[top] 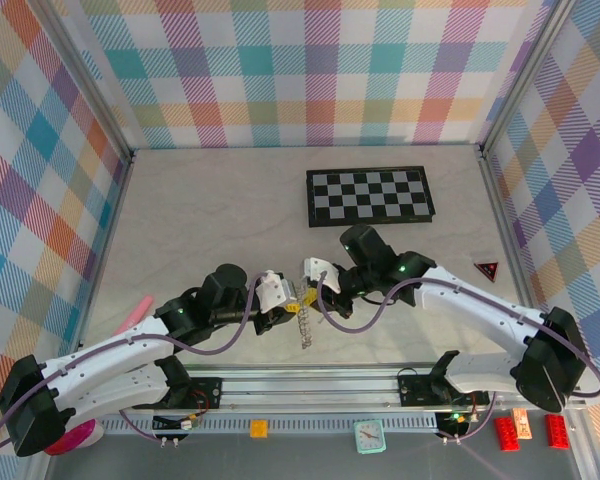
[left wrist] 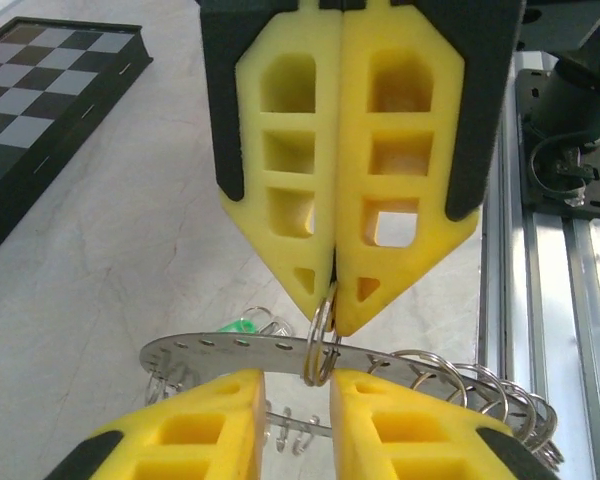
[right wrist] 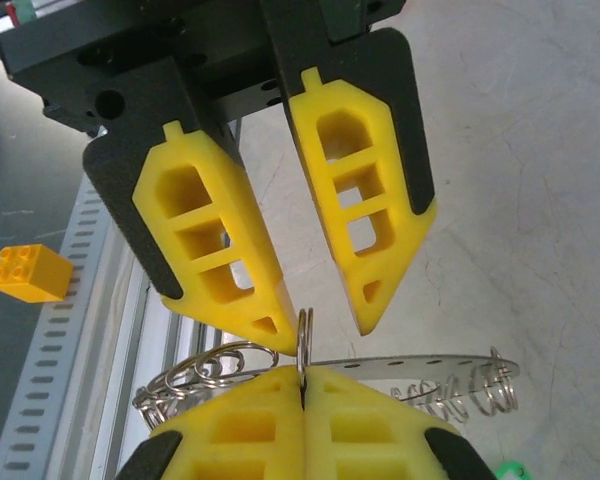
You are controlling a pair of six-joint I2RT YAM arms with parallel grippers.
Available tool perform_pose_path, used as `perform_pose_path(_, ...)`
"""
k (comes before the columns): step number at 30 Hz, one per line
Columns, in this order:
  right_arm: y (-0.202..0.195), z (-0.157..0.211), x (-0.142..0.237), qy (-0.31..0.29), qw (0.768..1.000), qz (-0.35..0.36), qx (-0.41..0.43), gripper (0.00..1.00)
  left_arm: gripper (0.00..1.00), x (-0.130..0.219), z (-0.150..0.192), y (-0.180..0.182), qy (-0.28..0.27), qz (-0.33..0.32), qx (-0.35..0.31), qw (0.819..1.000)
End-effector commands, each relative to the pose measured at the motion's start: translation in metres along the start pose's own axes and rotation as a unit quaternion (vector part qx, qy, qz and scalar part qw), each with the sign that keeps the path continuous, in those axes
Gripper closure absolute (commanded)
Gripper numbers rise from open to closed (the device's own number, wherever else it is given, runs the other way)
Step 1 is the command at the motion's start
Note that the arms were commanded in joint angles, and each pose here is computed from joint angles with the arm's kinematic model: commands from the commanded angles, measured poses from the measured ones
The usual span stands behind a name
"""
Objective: Put the keys on the keyring
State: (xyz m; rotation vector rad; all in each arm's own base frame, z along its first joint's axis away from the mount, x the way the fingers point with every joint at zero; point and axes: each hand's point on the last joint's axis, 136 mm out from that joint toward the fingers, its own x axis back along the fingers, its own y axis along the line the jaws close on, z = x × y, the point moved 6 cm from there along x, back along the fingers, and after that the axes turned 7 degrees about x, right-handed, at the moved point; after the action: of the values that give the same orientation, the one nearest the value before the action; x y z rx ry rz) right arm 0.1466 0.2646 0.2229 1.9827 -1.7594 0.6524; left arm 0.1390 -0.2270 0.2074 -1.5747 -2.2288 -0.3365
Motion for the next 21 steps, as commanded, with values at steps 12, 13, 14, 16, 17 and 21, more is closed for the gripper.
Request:
perform_pose_path(12, 0.007, -0.016, -0.001, -0.006, 0.998, -0.048, 0.037, 1.0, 0.96, 0.0, -0.018, -0.009, -0.036, 0.044, -0.024, 0.998)
perform_pose_path(13, 0.008, -0.016, 0.0, -0.011, 0.998, -0.046, 0.038, 1.0, 1.0, 0.0, -0.018, -0.009, -0.035, 0.045, -0.024, 0.998)
perform_pose_path(14, 0.008, -0.016, 0.0, -0.019, 0.998, -0.042, 0.037, 0.98, 1.0, 0.0, -0.017, -0.009, -0.035, 0.046, -0.022, 0.998)
perform_pose_path(16, 0.009, -0.014, 0.002, -0.052, 0.998, -0.032, 0.034, 0.74, 1.0, -0.002, -0.016, -0.01, -0.038, 0.051, -0.016, 0.998)
perform_pose_path(17, 0.009, -0.01, 0.003, -0.076, 0.997, -0.025, 0.024, 0.67, 1.0, -0.002, -0.016, -0.011, -0.045, 0.052, -0.01, 0.998)
perform_pose_path(21, 0.011, 0.003, 0.008, -0.141, 0.99, 0.002, 0.005, 0.63, 1.0, -0.005, -0.013, -0.011, -0.081, 0.055, 0.013, 0.995)
